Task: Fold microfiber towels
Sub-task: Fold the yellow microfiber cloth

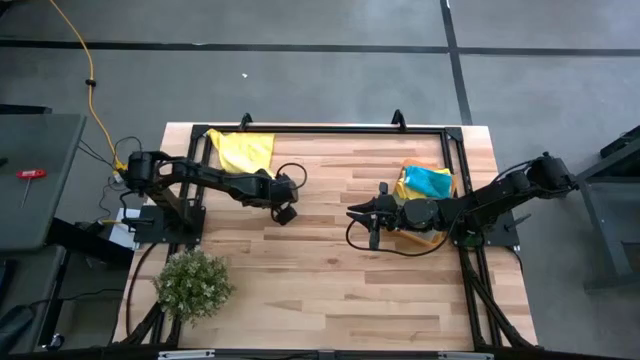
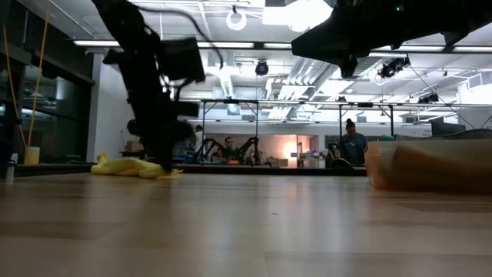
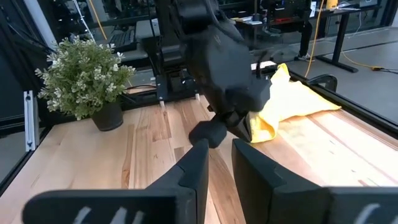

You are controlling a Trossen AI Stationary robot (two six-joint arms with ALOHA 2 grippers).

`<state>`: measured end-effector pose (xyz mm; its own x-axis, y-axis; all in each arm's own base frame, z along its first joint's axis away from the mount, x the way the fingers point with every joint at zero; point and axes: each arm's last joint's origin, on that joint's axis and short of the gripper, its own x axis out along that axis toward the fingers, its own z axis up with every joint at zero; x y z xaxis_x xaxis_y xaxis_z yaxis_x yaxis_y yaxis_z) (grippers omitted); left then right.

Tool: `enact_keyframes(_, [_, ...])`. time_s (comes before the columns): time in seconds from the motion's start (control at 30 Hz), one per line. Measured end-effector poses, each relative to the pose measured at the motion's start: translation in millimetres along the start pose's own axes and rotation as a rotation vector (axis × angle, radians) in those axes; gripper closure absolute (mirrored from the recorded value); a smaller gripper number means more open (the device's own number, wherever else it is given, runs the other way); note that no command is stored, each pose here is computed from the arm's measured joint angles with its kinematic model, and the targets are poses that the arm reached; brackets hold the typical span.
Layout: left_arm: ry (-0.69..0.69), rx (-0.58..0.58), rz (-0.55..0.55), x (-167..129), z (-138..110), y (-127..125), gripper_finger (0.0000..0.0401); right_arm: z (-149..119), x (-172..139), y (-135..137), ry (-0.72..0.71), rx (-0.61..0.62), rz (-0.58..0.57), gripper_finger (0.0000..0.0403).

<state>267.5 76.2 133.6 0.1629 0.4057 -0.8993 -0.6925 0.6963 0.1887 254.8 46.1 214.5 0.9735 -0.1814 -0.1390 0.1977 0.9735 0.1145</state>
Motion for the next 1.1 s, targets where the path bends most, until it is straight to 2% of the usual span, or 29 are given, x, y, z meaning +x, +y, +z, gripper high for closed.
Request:
enact_keyframes(0.17, [-0.169,0.038,-0.101,-23.1,8.7,-15.4,0.04,0.0,0.0,0.0,0.0,0.0,0.0,0.0338])
enact_keyframes(0.4, [-0.473,0.148,-0.269,-57.5,20.2,-45.3,0.0401,0.1,0.0,-0.2,-0.001,-0.001,-0.006,0.0338])
enact_keyframes(0.67, [-0.67,0.166,-0.268,-104.2,15.2,-50.4,0.0401,-0.9,-0.1,-2.6,-0.001,-0.007,-0.081,0.0338])
enact_keyframes(0.8, [-0.765,0.215,-0.314,-131.1,5.5,-57.2,0.0401,-1.4,-0.1,-2.7,0.004,-0.005,-0.082,0.0338])
enact_keyframes(0.87, [-0.786,0.276,-0.362,-143.6,-2.9,-60.7,0.0401,-1.5,-0.1,-2.7,0.004,-0.005,-0.082,0.0338])
enact_keyframes(0.97, [-0.783,0.39,-0.503,-161.7,-19.3,-66.3,0.0401,-1.7,-0.1,-2.8,0.006,-0.007,-0.085,0.0338])
enact_keyframes(1.03, [-0.733,0.457,-0.571,-169.3,-32.8,-67.5,0.0401,-1.7,-0.1,-2.8,0.006,-0.007,-0.086,0.0338])
enact_keyframes(1.1, [-0.638,0.499,-0.576,-171.7,-48.4,-64.2,0.0401,-1.7,-0.1,-2.8,0.006,-0.007,-0.086,0.0338])
